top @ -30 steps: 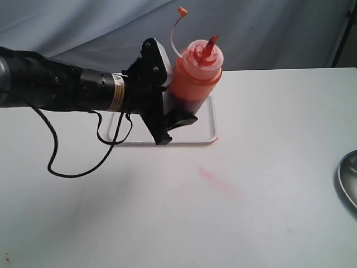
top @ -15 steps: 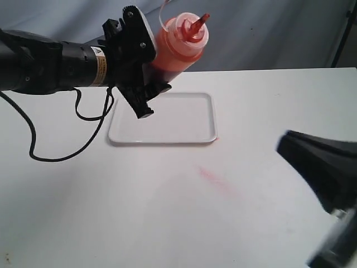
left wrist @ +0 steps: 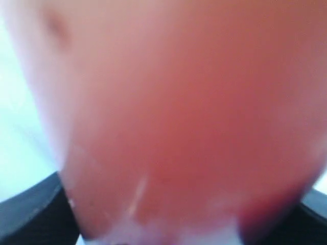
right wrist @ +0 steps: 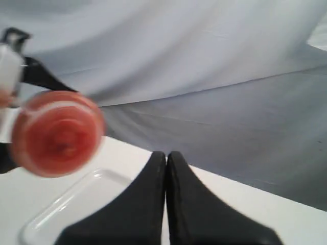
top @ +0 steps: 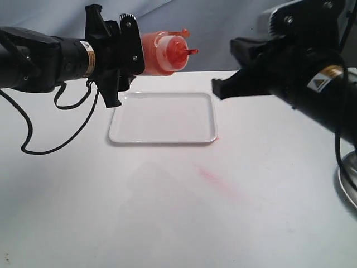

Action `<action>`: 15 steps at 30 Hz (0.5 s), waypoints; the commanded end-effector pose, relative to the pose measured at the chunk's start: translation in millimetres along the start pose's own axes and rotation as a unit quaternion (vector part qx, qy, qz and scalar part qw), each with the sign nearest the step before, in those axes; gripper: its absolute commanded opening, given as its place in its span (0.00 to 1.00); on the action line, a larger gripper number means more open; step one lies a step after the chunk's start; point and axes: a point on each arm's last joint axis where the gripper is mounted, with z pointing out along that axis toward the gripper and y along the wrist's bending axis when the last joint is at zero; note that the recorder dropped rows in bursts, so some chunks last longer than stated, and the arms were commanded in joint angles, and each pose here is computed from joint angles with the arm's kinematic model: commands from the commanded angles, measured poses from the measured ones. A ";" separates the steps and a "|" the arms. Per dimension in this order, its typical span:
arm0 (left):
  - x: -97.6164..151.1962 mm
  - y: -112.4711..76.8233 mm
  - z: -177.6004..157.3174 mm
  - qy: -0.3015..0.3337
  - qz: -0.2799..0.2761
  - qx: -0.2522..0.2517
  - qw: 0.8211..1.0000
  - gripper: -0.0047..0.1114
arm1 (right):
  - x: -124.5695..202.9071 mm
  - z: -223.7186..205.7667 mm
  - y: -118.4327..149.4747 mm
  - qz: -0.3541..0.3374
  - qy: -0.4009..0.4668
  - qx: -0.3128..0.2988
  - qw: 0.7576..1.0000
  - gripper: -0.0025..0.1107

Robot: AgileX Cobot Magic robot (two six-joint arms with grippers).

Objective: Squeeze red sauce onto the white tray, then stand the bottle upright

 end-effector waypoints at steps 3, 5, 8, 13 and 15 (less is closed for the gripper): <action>5.8 25.9 -6.0 0.021 0.050 -0.046 0.997 0.04 | -19.5 13.8 -63.6 0.000 0.011 0.064 0.998 0.02; 5.8 27.1 -6.2 0.024 0.082 -0.048 0.995 0.04 | -25.6 21.0 -72.7 -0.007 0.016 0.052 0.998 0.02; 7.2 29.6 -3.8 0.037 0.108 -0.054 0.992 0.04 | -29.4 36.1 -80.3 0.012 0.022 0.027 0.999 0.02; 9.8 28.6 11.7 0.058 0.199 -0.049 0.977 0.04 | -30.5 80.5 -79.9 0.071 0.012 -0.185 0.980 0.02; 11.2 33.5 17.9 0.077 0.227 -0.058 0.969 0.04 | -29.9 101.6 -96.7 0.114 0.062 -0.224 0.966 0.02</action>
